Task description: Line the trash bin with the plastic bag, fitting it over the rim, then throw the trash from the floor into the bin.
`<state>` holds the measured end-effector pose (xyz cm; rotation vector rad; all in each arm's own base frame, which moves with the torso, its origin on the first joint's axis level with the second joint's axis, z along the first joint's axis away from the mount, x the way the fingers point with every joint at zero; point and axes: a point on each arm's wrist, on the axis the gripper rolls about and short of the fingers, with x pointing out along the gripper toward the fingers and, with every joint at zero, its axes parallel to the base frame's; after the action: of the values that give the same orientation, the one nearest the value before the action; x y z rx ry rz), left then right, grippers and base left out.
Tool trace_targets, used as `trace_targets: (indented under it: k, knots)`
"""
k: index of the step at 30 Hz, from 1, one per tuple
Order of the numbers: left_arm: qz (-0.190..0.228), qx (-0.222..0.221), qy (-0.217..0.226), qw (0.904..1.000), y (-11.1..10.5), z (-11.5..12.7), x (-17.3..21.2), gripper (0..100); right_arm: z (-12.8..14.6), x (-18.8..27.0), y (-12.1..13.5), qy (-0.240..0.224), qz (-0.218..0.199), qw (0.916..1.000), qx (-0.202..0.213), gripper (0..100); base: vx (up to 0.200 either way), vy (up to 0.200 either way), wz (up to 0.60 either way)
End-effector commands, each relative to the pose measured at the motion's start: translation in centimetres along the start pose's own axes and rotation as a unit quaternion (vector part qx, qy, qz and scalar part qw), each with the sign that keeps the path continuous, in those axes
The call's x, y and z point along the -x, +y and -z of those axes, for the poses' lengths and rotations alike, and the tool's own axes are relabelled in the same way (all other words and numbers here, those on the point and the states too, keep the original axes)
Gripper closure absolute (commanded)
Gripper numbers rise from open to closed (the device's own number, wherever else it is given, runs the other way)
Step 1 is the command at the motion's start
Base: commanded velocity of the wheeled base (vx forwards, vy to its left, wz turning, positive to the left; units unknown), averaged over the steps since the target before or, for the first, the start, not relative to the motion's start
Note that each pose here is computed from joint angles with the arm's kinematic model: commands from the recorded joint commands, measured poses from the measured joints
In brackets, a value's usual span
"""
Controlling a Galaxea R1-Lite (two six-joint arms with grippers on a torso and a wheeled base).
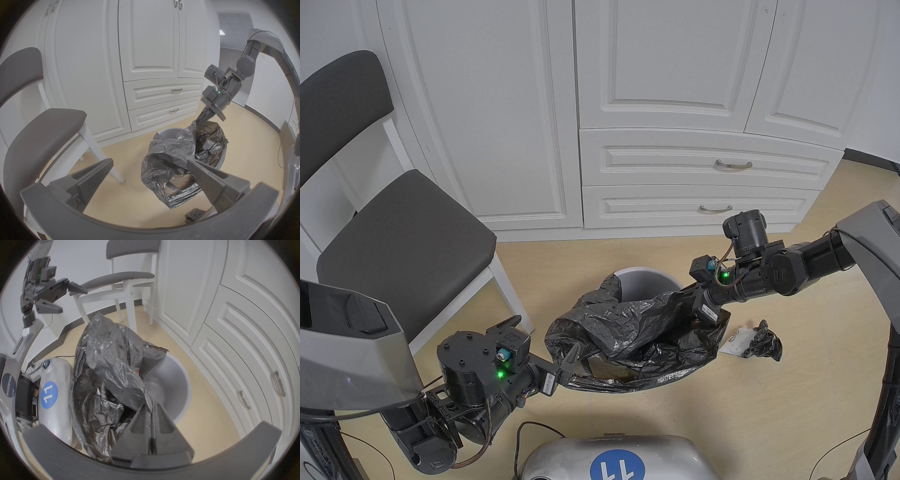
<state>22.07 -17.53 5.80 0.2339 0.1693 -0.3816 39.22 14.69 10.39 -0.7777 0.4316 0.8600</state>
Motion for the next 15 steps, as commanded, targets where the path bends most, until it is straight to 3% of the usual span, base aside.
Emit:
trace_targets:
  k: [1,3,9,12,15]
  knots:
    - [-0.001,0.001,0.001,1.0,-0.1,0.1,-0.2,0,-0.6,0.0,-1.2,-0.01,0.021,0.9997,-0.007,100,0.0,0.0,0.0]
    - [-0.001,0.001,0.001,1.0,-0.1,0.1,-0.3,0,-0.7,0.0,-1.4,-0.013,0.027,0.9995,-0.013,100,0.0,0.0,0.0]
    - [-0.001,0.001,0.001,1.0,-0.1,0.1,-0.4,0,-1.7,0.5,-1.9,-0.041,0.104,0.9927,-0.045,100,0.0,0.0,0.0]
    - [-0.001,0.0,0.004,1.0,-0.3,0.4,-0.7,0,-1.9,-1.2,-1.1,-0.081,0.18,0.9765,-0.086,100,0.0,0.0,0.0]
    - [-0.002,-0.002,0.009,1.0,-0.4,0.7,-1.0,0,-2.0,-3.1,-0.6,-0.113,0.249,0.9538,-0.125,100,0.0,0.0,0.0]
